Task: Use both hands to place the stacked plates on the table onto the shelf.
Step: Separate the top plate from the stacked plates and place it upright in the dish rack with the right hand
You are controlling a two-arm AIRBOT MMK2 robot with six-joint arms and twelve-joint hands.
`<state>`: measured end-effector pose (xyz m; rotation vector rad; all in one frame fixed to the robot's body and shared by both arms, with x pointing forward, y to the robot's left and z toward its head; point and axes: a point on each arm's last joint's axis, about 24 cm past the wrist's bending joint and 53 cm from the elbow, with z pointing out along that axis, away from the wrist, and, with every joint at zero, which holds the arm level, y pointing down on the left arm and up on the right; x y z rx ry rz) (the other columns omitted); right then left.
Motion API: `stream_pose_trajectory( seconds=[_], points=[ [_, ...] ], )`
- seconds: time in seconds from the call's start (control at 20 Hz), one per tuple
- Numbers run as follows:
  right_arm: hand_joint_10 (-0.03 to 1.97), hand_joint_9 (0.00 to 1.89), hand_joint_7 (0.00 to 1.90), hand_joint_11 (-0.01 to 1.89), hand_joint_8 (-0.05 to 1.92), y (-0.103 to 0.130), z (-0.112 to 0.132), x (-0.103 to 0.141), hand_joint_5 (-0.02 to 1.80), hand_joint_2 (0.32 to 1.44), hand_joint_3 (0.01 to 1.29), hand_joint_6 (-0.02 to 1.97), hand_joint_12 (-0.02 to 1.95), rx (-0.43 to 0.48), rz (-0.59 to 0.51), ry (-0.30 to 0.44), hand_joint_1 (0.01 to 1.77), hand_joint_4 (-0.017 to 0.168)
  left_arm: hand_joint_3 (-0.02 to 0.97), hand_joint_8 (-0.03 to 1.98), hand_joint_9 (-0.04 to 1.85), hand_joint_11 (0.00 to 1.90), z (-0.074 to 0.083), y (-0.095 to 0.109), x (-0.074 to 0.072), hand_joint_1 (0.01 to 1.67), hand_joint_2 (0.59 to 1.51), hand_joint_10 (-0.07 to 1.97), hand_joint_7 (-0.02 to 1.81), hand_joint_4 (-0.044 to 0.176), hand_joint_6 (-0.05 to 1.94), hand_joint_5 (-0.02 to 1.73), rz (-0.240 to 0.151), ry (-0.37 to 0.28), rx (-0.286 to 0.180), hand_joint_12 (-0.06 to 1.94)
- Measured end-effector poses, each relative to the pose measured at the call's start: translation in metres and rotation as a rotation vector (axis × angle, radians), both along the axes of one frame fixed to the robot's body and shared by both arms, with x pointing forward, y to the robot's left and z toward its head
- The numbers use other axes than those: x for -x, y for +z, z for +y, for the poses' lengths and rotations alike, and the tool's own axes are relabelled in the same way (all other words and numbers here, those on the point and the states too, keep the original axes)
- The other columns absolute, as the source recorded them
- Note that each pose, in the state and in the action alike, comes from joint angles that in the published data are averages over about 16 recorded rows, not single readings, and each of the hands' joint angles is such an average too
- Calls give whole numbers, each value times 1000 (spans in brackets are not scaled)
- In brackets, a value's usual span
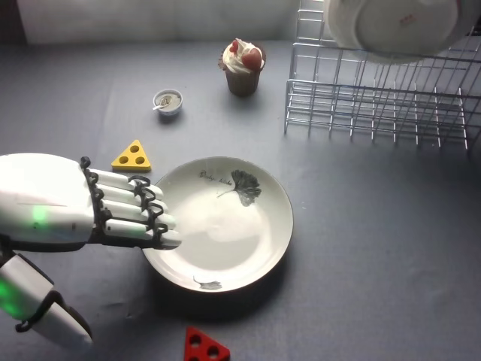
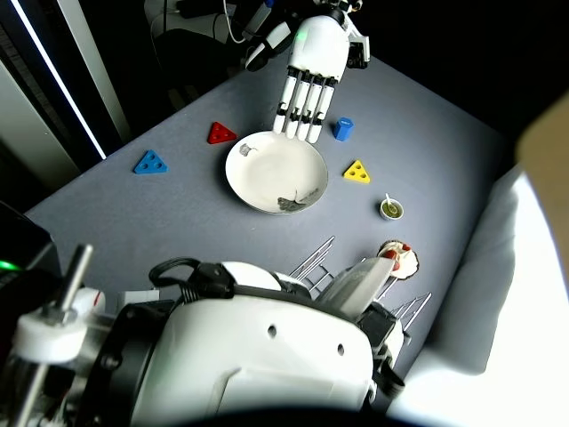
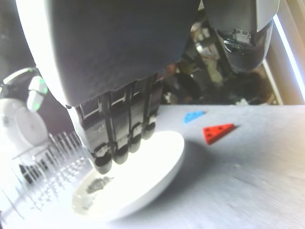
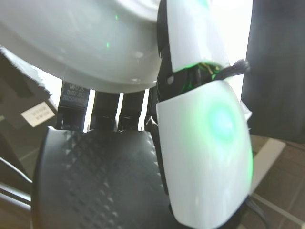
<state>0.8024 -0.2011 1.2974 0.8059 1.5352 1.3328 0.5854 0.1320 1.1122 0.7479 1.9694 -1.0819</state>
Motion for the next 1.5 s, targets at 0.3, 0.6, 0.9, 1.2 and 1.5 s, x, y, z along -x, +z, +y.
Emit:
stream_pose_trajectory(
  seconds=[0.3, 0.6, 0.9, 1.2, 1.5],
  points=[
    [773, 1078, 1026, 971, 684, -10, 0, -4, 842, 962, 12, 1062, 1389, 4, 21, -6, 1486, -8, 3, 12, 116, 112, -3, -8, 0, 108, 950, 4, 117, 3, 11, 77, 9, -4, -12, 32],
    [758, 1082, 1034, 955, 665, -18, 1, -6, 839, 962, 12, 1061, 1400, 10, 34, -6, 1486, -8, 3, 11, 113, 120, -3, -12, -3, 111, 944, 4, 118, 2, 11, 75, 10, 1, -19, 28],
    [724, 1095, 1047, 953, 633, -25, 3, -8, 846, 962, 12, 1043, 1396, 16, 42, -5, 1487, -8, 3, 11, 119, 126, -2, -14, -6, 116, 944, 3, 125, 2, 12, 82, 10, 8, -22, 27],
    [710, 1104, 1054, 982, 629, -32, 4, -11, 867, 962, 13, 986, 1246, 23, 49, -6, 1483, -8, 4, 11, 126, 126, -1, -14, -7, 122, 941, 4, 135, 2, 12, 97, 11, 11, -20, 28],
    [746, 1099, 1036, 1004, 659, -41, 1, -14, 894, 961, 13, 921, 1208, 27, 59, -13, 1472, -8, 3, 11, 130, 122, -1, -13, -7, 122, 944, 5, 140, 2, 12, 101, 12, 14, -15, 27]
  ],
)
